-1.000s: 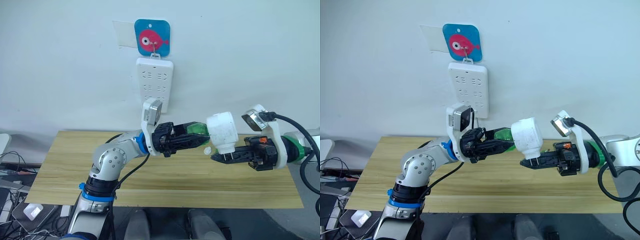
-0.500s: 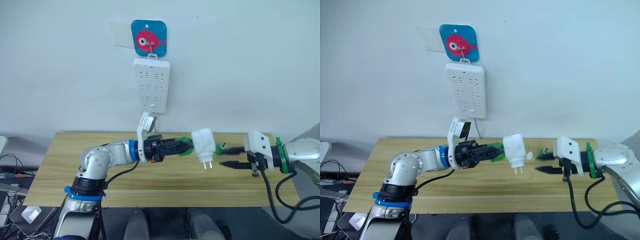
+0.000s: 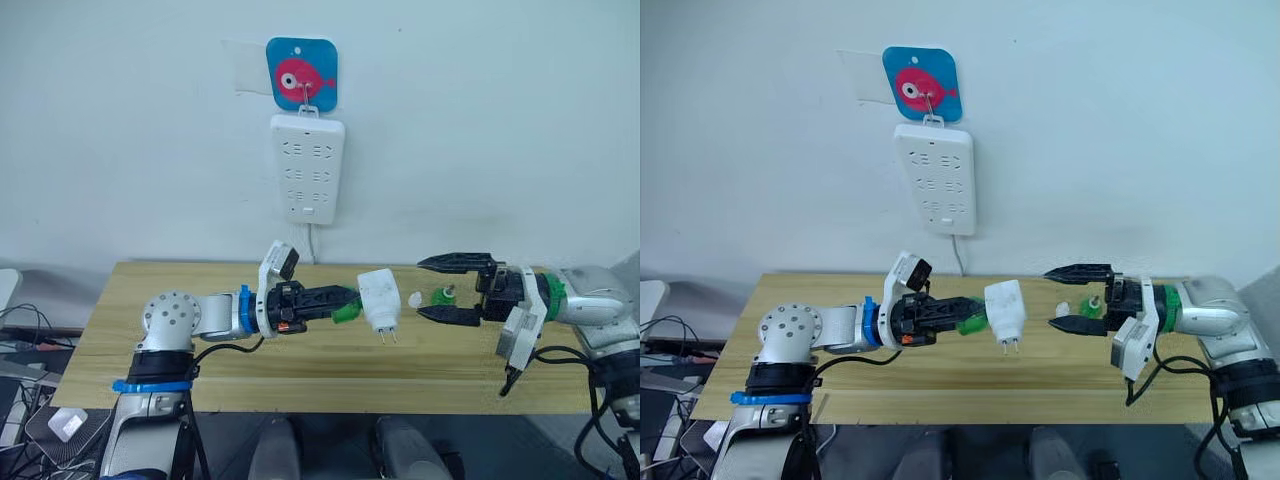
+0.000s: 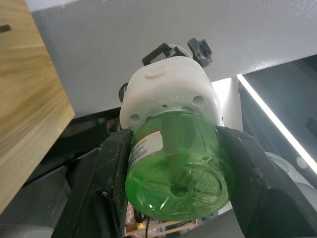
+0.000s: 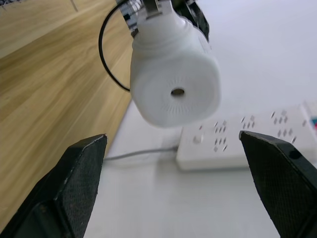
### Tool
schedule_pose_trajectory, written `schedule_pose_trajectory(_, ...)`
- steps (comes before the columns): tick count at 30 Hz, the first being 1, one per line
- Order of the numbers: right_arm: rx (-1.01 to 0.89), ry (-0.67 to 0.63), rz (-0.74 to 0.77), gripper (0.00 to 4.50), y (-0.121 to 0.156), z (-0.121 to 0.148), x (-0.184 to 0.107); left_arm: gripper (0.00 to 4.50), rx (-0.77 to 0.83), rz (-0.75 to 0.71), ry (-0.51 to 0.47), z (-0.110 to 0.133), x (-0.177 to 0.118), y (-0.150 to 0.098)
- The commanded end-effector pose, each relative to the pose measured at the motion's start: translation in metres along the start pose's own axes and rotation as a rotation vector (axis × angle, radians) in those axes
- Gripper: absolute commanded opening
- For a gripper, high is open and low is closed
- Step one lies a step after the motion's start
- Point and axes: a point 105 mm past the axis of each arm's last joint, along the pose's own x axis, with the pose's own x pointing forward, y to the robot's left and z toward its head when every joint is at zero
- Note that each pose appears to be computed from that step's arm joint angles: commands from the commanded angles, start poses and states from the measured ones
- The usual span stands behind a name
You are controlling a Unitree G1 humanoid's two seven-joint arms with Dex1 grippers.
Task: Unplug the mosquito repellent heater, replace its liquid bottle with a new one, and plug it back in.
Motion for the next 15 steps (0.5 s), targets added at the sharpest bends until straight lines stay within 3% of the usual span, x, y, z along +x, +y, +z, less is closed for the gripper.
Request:
schedule_pose_trajectory(1, -0.064, -0.040, -0.021, 4.47, -0.003, 0.004, 0.007, 2.26, 0.014, -0.055, 0.017, -0.001, 0.004, -0.012)
schedule_pose_trajectory(15, -0.196, -0.157, -0.082, 4.47, -0.019, 0.015, 0.030, 2.26, -0.003, -0.068, 0.010, 0.000, 0.014, -0.012)
